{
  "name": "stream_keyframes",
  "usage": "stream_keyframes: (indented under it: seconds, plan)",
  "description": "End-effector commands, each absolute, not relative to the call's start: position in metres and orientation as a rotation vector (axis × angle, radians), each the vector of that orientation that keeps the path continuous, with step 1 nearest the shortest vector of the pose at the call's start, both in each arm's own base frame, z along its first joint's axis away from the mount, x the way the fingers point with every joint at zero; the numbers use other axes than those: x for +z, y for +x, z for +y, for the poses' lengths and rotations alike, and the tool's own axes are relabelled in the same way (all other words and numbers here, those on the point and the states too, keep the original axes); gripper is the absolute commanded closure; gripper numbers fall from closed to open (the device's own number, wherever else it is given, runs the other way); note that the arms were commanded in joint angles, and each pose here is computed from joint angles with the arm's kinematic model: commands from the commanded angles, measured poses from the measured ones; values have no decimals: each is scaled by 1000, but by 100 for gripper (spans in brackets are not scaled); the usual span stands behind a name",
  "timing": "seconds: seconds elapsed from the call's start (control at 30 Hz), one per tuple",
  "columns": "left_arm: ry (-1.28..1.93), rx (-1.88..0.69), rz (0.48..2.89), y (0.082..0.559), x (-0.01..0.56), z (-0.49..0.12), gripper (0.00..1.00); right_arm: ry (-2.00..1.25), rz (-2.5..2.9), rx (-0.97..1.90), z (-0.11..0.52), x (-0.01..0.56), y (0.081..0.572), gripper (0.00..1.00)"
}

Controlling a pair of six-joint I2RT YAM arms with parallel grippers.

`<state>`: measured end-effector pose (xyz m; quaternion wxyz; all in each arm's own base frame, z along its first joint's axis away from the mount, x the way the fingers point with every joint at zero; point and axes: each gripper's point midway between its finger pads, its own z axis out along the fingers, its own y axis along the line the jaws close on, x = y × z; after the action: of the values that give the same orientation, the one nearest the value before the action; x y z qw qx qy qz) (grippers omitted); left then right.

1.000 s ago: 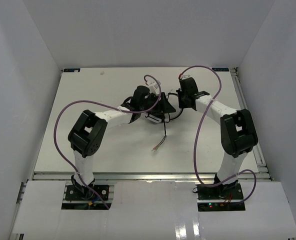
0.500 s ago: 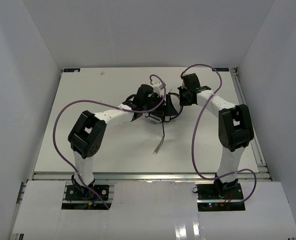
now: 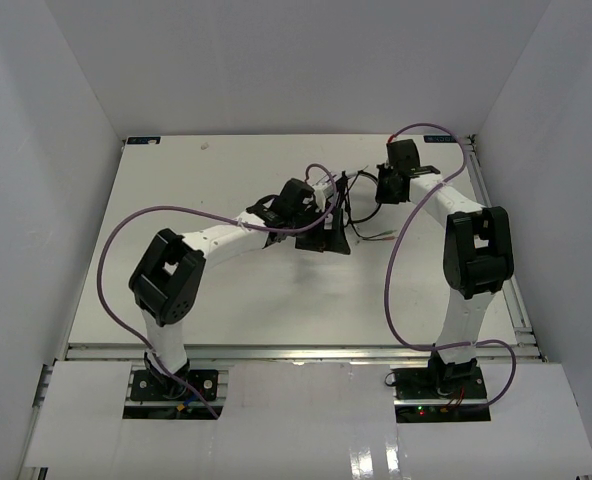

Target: Wrap the headphones

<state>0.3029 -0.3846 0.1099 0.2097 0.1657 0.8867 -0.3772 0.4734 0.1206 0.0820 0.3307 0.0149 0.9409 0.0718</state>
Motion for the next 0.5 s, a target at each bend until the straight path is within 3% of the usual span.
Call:
stream_keyframes:
  seconds: [0.0, 0.17, 0.23, 0.47]
  plan:
    - [491, -1052, 2338, 297, 164, -371, 2, 25, 2358, 326, 146, 113, 492, 81]
    - [598, -841, 2190, 283, 180, -322, 2, -13, 2369, 338, 135, 109, 486, 25]
    - [618, -774, 2091, 277, 204, -301, 2, -21, 2372, 312, 123, 109, 483, 7]
    - [656, -525, 1884, 254, 211, -229, 2, -389, 2316, 235, 94, 135, 447, 10]
